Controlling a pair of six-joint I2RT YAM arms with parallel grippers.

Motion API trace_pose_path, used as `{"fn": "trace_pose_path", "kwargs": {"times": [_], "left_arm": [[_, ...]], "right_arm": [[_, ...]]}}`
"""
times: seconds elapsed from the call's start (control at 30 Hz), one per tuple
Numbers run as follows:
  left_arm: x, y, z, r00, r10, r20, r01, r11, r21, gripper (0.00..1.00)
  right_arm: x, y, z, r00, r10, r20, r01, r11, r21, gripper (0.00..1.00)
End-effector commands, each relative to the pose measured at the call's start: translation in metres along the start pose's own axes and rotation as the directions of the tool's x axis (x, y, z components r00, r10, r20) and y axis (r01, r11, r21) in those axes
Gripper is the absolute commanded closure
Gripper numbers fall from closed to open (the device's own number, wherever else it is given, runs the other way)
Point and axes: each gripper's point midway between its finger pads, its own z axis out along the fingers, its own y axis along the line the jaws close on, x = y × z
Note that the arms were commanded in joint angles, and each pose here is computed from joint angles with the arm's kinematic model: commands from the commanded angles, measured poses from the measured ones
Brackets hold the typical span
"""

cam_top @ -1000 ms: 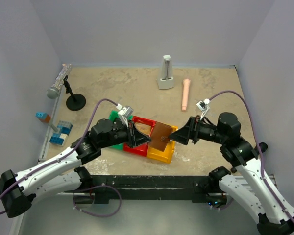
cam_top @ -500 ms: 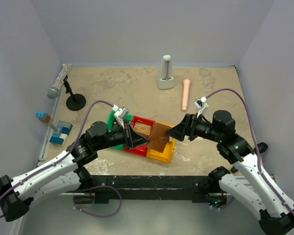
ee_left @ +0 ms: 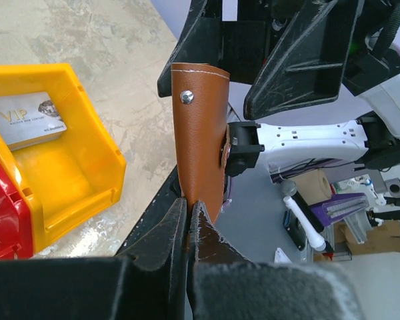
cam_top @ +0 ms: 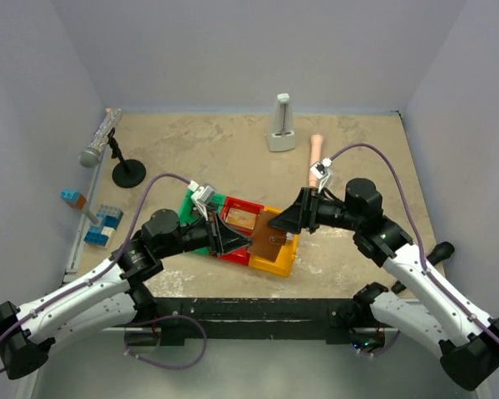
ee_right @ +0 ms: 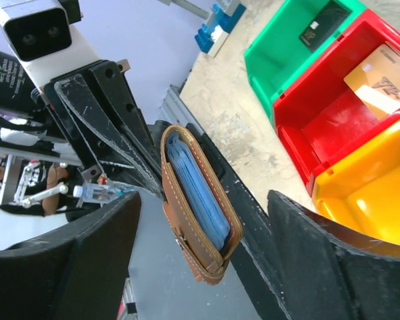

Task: Take the credit cards out of the card holder
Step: Pick up the card holder from the center of the board.

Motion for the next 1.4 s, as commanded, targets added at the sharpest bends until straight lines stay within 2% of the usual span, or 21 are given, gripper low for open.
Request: {"fn": "trace_pose_path", "kwargs": {"times": [0.0,0.3,0.43,0.5,0.63,0.7,0.8,1.03,1.17,1.37], "left_arm": [[-0.011,-0.019,-0.005,0.999,0.012,0.048,-0.016,0.997,0.076,1.0],[-0.01,-0.013,-0.007,0.998,0.01,0.062,-0.013,0.999,0.049,1.0],[-0.009,-0.008,-0.009,0.998,0.016,0.062,-0.018,1.0,0.025,0.79],[-0.011,-0.008,-0.01,0.997,0.023,0.07,-0.025,0.999,0.02,0.68],[-0.013,-0.007,-0.011,0.996,0.033,0.08,-0.034,0.999,0.014,0.54],[-0.013,-0.006,-0.011,0.996,0.033,0.087,-0.034,0.999,0.01,0.45],[-0.014,-0.006,-0.01,0.994,0.039,0.101,-0.041,0.999,0.024,0.32],[-0.023,-0.018,-0.018,0.972,0.111,0.205,-0.137,0.984,0.112,0.18],[-0.025,-0.034,-0.016,0.971,0.161,0.176,-0.19,0.968,0.162,0.17],[-0.02,-0.053,0.0,0.982,0.172,0.08,-0.187,0.948,0.259,0.21]], "right_arm": [[0.0,0.015,0.006,1.0,-0.021,-0.009,0.021,0.996,-0.084,0.25],[0.008,0.014,0.008,0.999,-0.025,-0.032,0.022,0.994,-0.104,0.53],[0.01,0.018,0.006,0.999,-0.043,-0.033,0.038,0.991,-0.128,0.64],[0.011,0.021,0.004,0.998,-0.05,-0.037,0.044,0.989,-0.143,0.75],[0.013,0.025,0.002,0.997,-0.058,-0.05,0.05,0.986,-0.159,0.82],[0.014,0.027,0.001,0.997,-0.062,-0.054,0.053,0.985,-0.166,0.89],[0.016,0.034,-0.003,0.995,-0.074,-0.068,0.059,0.978,-0.198,0.91],[0.028,0.05,-0.012,0.983,-0.116,-0.139,0.072,0.955,-0.287,0.91],[0.032,0.052,-0.014,0.979,-0.121,-0.166,0.066,0.95,-0.305,0.91],[0.033,0.051,-0.013,0.977,-0.124,-0.174,0.068,0.953,-0.296,0.91]]}}
